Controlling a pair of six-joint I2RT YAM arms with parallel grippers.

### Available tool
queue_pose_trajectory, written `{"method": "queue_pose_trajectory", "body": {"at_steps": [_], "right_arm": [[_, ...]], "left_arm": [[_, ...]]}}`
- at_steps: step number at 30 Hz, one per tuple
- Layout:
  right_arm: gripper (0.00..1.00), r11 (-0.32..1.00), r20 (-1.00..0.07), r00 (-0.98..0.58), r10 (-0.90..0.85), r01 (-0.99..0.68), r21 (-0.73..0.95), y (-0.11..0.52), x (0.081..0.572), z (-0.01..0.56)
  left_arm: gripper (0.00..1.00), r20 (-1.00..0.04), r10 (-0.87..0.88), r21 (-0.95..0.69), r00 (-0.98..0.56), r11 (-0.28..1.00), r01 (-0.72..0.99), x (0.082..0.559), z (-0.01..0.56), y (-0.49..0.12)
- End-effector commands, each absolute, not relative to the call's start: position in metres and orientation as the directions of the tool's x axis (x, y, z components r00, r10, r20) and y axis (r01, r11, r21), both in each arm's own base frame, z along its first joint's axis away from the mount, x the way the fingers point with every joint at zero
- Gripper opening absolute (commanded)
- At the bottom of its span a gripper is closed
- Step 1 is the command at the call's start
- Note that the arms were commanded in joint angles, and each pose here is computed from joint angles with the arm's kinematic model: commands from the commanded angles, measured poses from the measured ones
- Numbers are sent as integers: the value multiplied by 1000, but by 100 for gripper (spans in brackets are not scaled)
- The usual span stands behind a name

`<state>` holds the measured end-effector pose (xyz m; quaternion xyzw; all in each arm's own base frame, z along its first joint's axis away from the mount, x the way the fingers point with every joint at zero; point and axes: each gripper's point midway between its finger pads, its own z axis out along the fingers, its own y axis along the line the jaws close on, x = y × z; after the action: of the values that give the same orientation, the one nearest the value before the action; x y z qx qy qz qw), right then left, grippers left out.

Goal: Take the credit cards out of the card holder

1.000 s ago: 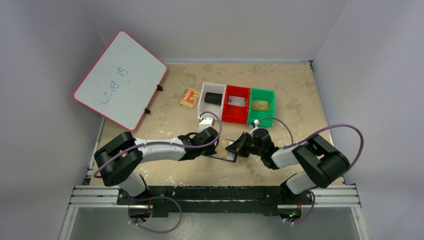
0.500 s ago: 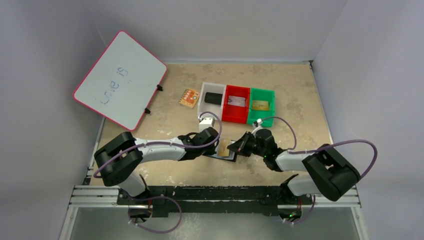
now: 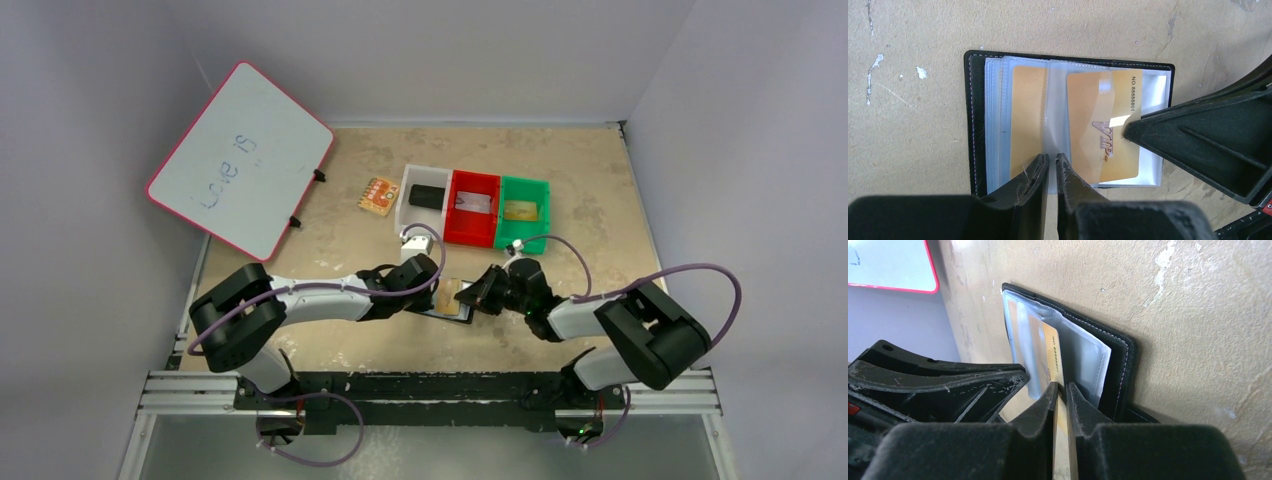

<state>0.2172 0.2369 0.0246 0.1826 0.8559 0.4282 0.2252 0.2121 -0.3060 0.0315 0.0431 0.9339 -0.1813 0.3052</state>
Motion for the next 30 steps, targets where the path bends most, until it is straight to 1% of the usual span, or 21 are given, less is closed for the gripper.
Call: {"method": "queue_pose_trajectory", "body": {"at_steps": [1, 5, 8, 13, 14, 15, 22, 24, 26, 30], "right_arm": [[14, 515, -250, -815, 523, 68, 854, 247, 232, 44], [18, 505, -246, -821, 515, 59, 861, 250, 232, 44], [18, 494, -241, -826, 509, 52, 868, 252, 231, 43], [3, 501, -246, -820, 516, 57, 863, 249, 229, 43], [0, 512, -252, -814, 523, 63, 857, 246, 230, 43], [0, 523, -261, -808, 528, 68, 849, 243, 230, 44], [0, 645, -341, -791, 509, 87, 759, 221, 228, 47], [0, 662, -359, -789, 499, 80, 745, 216, 224, 50], [0, 672, -395, -783, 480, 39, 740, 213, 222, 59], [0, 694, -522, -723, 454, -81, 715, 205, 228, 97]], "left_arm": [[11, -557, 32, -281, -830, 933, 224, 202, 24, -305], [11, -553, 36, -271, -833, 937, 220, 202, 21, -303], [11, -555, 32, -263, -832, 941, 212, 202, 21, -301], [10, -561, 22, -247, -828, 950, 192, 205, 21, -296], [10, -563, 17, -244, -826, 952, 186, 205, 22, -295], [10, -566, 14, -239, -824, 954, 180, 206, 23, -294], [10, -575, -5, -239, -818, 958, 161, 209, 24, -292], [10, -579, -9, -243, -815, 957, 161, 210, 26, -293], [10, -584, -14, -251, -812, 954, 165, 210, 29, -294], [11, -591, -25, -283, -806, 942, 179, 211, 38, -301]]}}
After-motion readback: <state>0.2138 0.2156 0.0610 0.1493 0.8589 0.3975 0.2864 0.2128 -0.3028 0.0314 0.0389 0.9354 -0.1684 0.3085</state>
